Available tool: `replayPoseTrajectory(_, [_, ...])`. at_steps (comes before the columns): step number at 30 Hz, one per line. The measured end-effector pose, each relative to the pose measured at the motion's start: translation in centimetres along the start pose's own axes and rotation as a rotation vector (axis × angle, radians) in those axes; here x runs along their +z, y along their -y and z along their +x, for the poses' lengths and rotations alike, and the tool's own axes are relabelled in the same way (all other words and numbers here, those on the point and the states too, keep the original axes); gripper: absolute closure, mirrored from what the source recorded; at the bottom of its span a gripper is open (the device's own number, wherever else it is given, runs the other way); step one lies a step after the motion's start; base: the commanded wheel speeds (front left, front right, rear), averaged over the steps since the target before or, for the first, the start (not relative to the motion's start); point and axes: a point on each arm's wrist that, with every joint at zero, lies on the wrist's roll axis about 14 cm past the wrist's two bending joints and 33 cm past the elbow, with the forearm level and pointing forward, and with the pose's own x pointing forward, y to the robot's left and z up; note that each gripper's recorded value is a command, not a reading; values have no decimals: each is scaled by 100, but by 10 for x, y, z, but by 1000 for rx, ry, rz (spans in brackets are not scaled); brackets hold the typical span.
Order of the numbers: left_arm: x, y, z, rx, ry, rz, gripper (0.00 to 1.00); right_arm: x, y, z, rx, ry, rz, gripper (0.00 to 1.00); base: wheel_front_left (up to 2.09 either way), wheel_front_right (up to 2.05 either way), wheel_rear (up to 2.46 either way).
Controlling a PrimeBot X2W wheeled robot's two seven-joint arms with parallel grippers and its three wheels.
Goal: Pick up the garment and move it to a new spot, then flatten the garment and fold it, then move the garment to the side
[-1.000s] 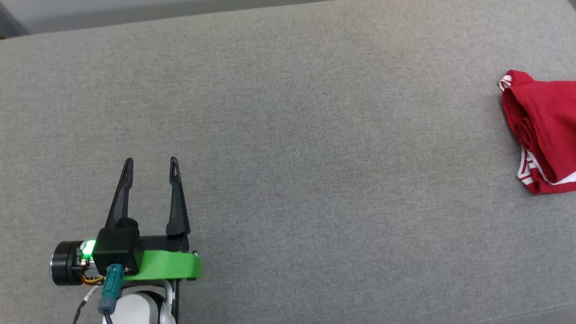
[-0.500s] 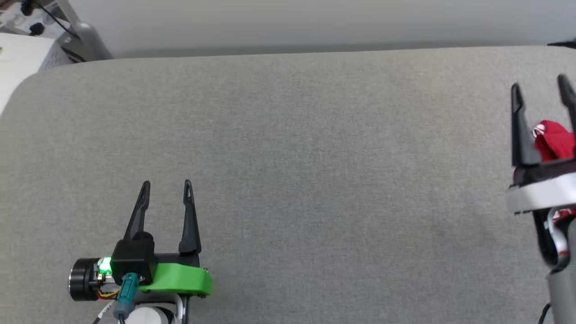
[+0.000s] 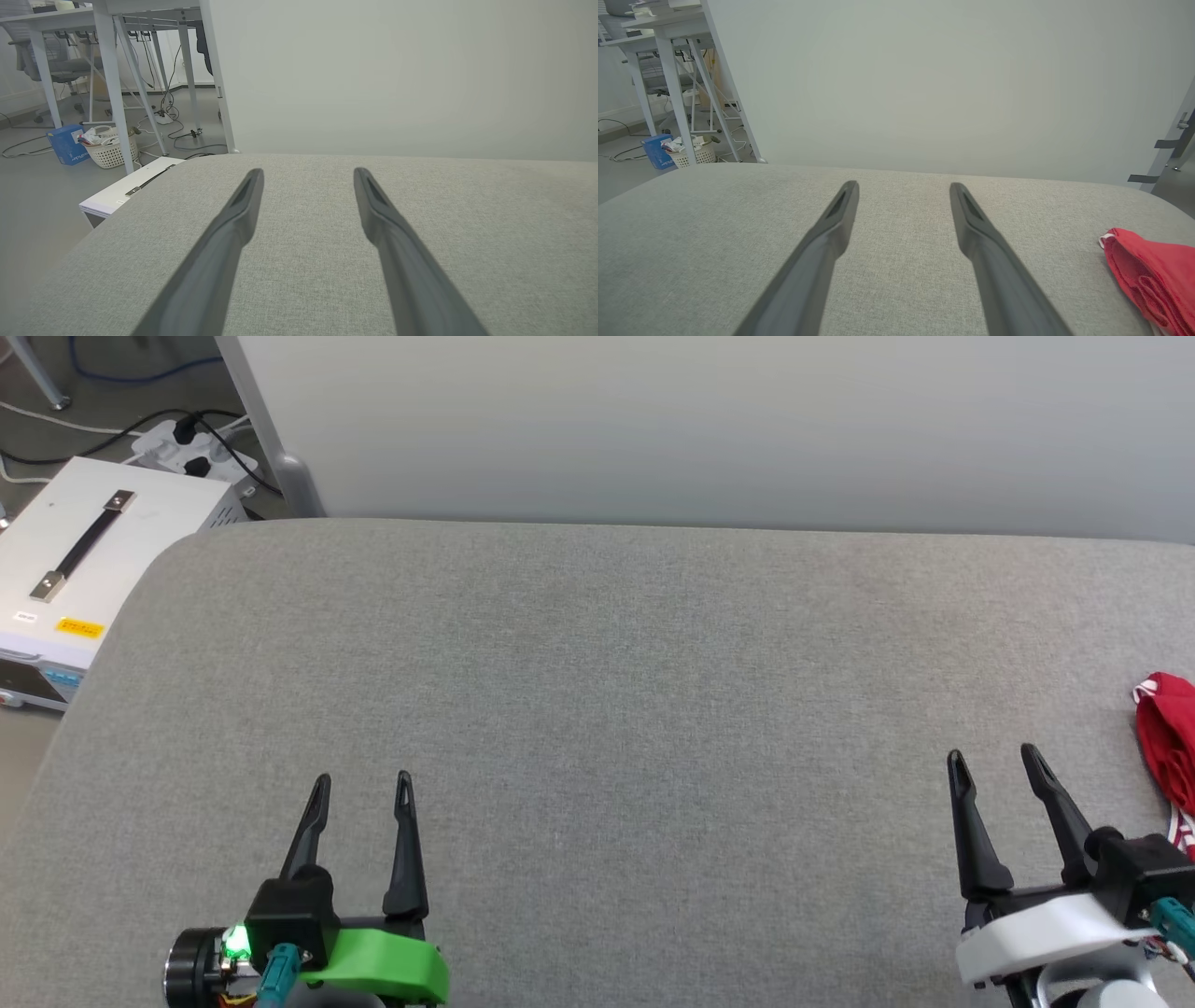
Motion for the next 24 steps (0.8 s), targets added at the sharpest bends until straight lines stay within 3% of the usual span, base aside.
replayPoseTrajectory(17, [-3,3,-13,-19,-13,-22,0,-6,-3,-26,-21,-24,25,0,0,0,0])
replayPoseTrajectory(18, [-3,3,-13,-19,-15,-22,100,-6,-3,-26,-21,-25,25,100,0,0,0])
replayPoseTrajectory(24, [-3,3,-13,-20,-17,-22,100,-7,-3,-27,-22,-32,22,100,0,0,0])
